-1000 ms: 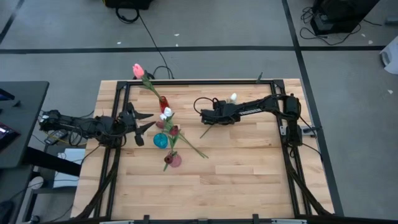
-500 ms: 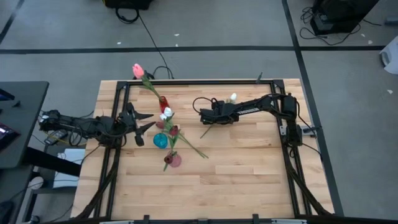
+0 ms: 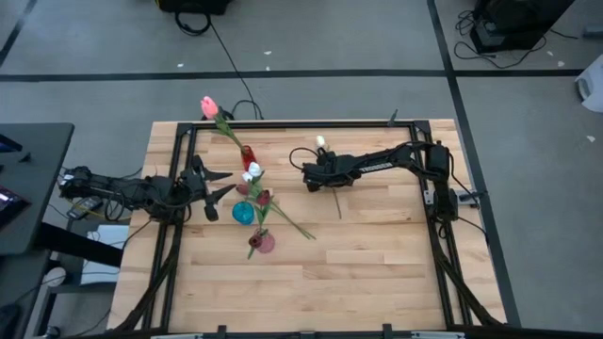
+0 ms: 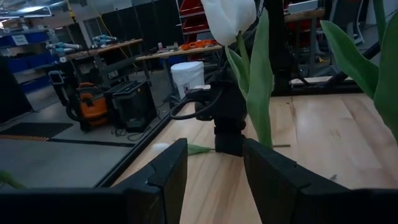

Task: Sort flowers into vase by color
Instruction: Put the right white tulip into the blue vase

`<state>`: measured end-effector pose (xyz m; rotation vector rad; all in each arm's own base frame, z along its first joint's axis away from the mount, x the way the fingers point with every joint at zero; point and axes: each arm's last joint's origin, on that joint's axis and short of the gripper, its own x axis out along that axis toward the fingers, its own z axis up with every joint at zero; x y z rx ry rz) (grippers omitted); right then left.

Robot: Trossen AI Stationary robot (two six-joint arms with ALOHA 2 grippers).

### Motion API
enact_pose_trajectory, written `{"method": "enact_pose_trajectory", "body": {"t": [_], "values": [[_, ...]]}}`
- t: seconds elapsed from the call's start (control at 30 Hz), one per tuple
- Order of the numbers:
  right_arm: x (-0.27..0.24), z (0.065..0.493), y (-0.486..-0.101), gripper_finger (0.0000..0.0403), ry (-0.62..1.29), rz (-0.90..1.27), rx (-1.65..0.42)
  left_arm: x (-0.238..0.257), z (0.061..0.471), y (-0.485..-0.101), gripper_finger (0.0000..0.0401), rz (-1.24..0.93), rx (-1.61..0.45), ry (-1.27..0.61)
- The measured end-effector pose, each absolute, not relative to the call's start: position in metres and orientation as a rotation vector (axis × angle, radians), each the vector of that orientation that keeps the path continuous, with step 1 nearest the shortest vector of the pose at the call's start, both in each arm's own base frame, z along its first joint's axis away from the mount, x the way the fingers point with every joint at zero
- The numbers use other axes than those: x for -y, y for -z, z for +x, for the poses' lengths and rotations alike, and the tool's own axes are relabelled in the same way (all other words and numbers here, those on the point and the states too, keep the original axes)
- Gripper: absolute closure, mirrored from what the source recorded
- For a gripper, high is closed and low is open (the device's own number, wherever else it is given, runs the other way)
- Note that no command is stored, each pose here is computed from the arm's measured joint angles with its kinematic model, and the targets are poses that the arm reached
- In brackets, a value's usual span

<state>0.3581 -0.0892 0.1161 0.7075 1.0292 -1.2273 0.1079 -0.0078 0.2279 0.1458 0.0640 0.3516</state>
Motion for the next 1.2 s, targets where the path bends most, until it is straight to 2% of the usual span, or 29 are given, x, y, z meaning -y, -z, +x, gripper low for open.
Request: {"method": "enact_pose_trajectory", "body": {"t": [0.23, 0.43, 0.77, 1.03, 1.2], "values": [[0.084, 0.355, -0.139, 0.0398, 0.987, 0.493, -1.143, 0.008, 0.108, -0.228, 0.0238, 0.172, -0.069, -0.351], [0.077, 0.359, -0.182, 0.0400, 0.759, 0.265, -1.064, 0.007, 0.108, -0.230, 0.0238, 0.236, -0.065, -0.366], [0.081, 0.399, -0.249, 0.0401, 0.238, -0.116, -0.470, 0.004, 0.106, -0.238, 0.0238, 0.219, -0.008, -0.506], [0.095, 0.407, -0.279, 0.0400, 0.142, -0.202, -0.123, 0.002, 0.103, -0.257, 0.0238, 0.116, 0.188, -0.558], [0.096, 0.406, -0.299, 0.0400, 0.055, -0.185, 0.097, 0.003, 0.104, -0.287, 0.0238, 0.132, 0.184, -0.559]]}}
